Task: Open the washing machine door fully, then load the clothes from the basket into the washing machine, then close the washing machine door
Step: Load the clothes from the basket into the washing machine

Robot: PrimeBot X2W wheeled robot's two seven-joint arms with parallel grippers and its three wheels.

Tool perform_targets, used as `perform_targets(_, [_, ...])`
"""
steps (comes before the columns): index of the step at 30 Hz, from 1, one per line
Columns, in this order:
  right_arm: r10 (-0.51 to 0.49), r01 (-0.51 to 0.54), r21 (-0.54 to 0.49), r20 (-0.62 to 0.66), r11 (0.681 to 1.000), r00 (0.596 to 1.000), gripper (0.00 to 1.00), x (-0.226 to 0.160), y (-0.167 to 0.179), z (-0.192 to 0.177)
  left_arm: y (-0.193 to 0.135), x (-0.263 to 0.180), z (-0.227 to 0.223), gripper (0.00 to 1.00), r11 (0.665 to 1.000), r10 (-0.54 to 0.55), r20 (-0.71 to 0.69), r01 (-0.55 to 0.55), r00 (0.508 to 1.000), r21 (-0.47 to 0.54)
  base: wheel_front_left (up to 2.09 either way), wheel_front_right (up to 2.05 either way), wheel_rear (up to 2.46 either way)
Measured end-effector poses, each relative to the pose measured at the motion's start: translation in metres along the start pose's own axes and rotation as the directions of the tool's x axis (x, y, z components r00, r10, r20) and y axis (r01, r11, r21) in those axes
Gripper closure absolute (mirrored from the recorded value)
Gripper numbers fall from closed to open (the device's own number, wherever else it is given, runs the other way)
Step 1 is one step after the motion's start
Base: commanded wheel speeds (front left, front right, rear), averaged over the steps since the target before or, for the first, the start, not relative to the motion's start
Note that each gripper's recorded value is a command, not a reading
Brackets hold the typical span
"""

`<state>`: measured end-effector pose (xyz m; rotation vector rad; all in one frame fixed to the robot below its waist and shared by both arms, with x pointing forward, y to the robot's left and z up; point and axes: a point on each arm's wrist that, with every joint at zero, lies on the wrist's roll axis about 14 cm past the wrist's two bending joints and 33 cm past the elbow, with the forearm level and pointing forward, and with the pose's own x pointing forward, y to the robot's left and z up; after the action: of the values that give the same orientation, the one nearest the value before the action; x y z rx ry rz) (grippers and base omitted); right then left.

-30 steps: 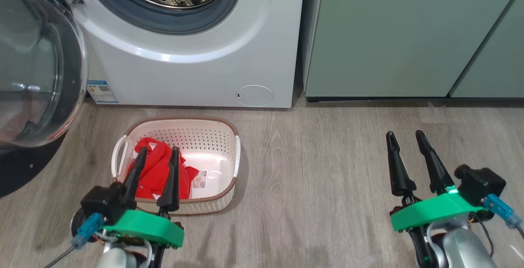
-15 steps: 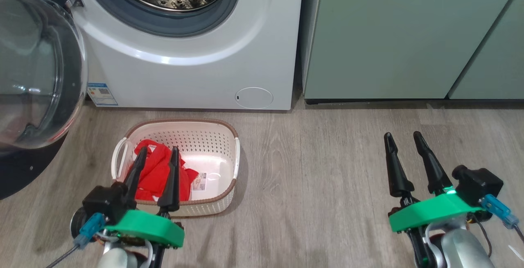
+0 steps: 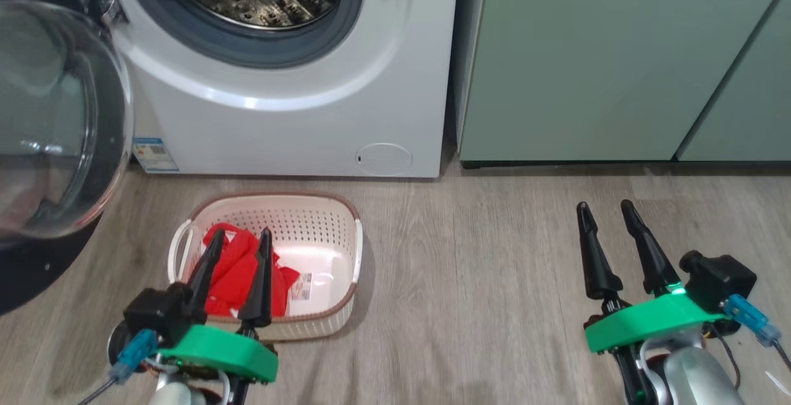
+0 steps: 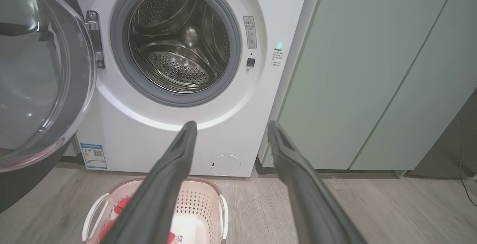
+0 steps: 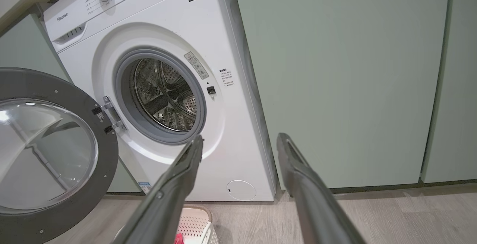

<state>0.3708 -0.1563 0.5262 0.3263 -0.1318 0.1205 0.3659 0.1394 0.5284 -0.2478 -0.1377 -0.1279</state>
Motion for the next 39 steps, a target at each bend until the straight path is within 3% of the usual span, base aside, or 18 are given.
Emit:
perform_targets(18, [0.003,-0.003,0.003,-0.021,1.000,1.000,0.00,0.004,0.001,-0.008,0.009,-0.002,-0.007,0.00,0.999,0.038,-0.023,-0.037,0.999,0.009,1.75,-1.75,0.00])
perform_targets(39, [0.011,-0.011,0.004,-0.019,1.000,1.000,0.00,0.005,0.003,-0.007,0.015,-0.005,-0.015,0.00,0.998,0.067,-0.047,-0.067,0.997,0.005,0.09,-0.09,0.00])
